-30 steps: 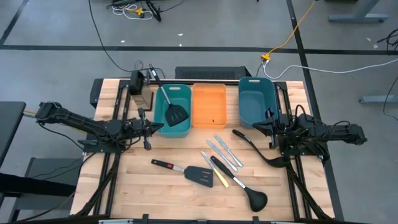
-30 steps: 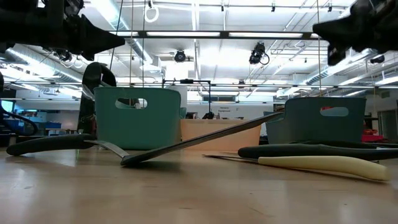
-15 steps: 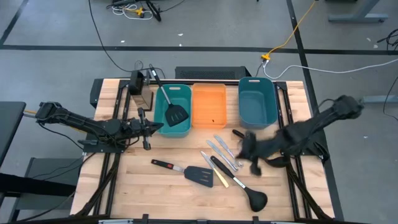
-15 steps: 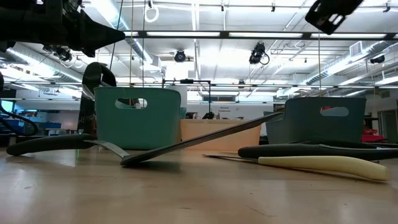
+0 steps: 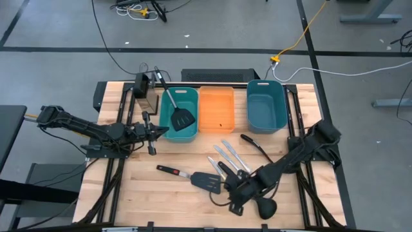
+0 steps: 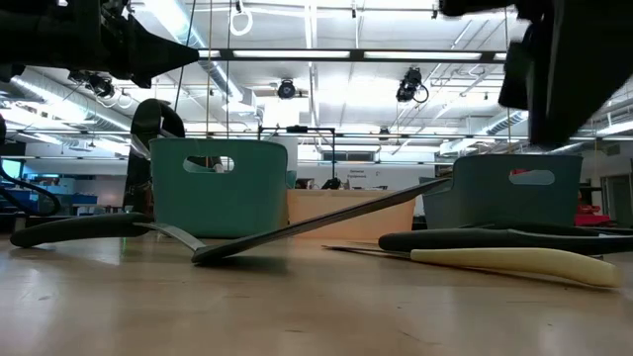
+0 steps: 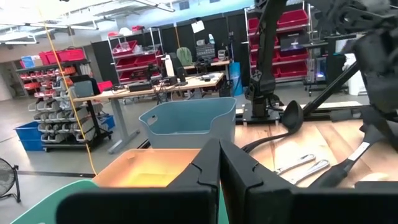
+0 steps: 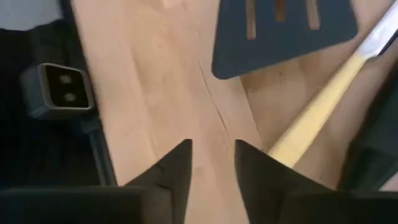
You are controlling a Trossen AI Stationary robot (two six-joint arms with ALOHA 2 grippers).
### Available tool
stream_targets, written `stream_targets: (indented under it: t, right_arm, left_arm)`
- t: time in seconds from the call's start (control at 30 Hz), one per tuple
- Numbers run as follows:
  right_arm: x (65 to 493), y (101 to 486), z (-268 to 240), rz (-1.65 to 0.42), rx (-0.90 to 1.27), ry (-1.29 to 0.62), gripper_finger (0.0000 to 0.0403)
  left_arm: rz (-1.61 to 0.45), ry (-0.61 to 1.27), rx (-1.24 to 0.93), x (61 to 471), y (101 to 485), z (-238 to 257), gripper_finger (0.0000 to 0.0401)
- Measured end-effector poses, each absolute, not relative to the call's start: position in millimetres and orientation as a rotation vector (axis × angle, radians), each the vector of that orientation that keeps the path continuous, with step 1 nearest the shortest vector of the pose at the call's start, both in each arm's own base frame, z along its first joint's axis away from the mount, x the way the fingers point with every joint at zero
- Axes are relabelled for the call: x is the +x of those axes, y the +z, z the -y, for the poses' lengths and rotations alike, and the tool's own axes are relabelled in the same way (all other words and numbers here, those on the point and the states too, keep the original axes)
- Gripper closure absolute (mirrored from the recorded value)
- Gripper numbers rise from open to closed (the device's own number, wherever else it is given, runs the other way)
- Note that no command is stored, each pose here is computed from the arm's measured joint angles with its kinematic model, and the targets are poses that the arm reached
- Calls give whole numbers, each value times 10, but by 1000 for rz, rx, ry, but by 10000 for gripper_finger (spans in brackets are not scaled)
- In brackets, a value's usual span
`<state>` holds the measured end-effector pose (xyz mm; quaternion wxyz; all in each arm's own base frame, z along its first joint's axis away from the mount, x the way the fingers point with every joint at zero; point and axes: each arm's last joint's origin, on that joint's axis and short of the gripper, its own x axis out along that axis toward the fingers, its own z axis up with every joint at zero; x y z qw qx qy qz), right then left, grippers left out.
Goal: Pick & Place Kitchen Items
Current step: Put the yellow knife into the orange bin
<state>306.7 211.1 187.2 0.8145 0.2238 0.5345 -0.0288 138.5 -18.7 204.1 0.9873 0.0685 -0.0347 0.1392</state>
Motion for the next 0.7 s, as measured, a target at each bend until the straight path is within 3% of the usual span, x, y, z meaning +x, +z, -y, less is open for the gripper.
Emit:
stream_targets:
  t: [0.2, 0.5, 0.7]
  right_arm:
    - [3156, 1650, -2160, -1188, 503, -202, 235]
    - [3133, 1526, -2110, -1172, 498, -377, 231]
    - [3096, 1511, -2055, -1205, 517, -458, 231]
  left_arm:
    - [64, 280, 151, 1385, 2037, 187, 385]
    - [65, 280, 157, 1385, 2040, 187, 396]
    - [66, 280, 156, 1385, 2040, 187, 381]
